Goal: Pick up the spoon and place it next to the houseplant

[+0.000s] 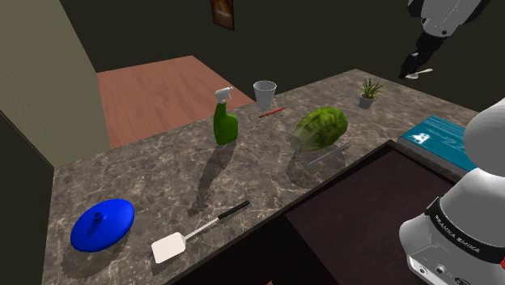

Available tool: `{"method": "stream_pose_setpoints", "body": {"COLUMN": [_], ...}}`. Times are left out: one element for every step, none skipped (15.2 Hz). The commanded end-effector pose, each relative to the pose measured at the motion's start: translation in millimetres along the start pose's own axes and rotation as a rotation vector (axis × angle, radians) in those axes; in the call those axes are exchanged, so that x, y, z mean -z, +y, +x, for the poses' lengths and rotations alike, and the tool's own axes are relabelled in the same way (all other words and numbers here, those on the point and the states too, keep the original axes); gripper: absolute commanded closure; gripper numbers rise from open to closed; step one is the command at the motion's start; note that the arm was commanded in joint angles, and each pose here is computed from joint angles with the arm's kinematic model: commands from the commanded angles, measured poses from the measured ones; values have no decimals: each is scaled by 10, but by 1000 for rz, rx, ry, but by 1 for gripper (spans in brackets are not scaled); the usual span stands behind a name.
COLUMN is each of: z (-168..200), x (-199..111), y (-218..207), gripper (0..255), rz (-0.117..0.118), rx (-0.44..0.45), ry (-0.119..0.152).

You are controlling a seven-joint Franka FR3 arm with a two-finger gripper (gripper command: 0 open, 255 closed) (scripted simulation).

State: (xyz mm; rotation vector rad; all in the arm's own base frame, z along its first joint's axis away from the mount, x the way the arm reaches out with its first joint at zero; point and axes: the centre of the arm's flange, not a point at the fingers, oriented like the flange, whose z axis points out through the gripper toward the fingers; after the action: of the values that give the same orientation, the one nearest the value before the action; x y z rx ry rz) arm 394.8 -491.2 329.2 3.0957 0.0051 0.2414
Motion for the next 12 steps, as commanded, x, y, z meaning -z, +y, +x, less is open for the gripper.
{"method": "stream_pose_setpoints", "body": {"z": [-28, -49, -71, -92, -113, -135, -173, -181, -189, -197, -205, -214], "x": [30, 29, 28, 26, 25, 24, 21, -31, -83, -135, -187, -239], "y": [257, 387, 517, 647, 778, 908, 1137, 1135, 1133, 1131, 1129, 1127], "gripper": [255, 255, 255, 255, 255, 255, 255, 255, 255, 255, 255, 255], "rz": [1, 1, 1, 1, 1, 1, 1, 1, 1, 1, 1, 1], "rx": [2, 2, 2, 2, 2, 2, 2, 2, 2, 2, 2, 2], "ry": [1, 1, 1, 1, 1, 1, 0, 1, 1, 1, 1, 1]}}
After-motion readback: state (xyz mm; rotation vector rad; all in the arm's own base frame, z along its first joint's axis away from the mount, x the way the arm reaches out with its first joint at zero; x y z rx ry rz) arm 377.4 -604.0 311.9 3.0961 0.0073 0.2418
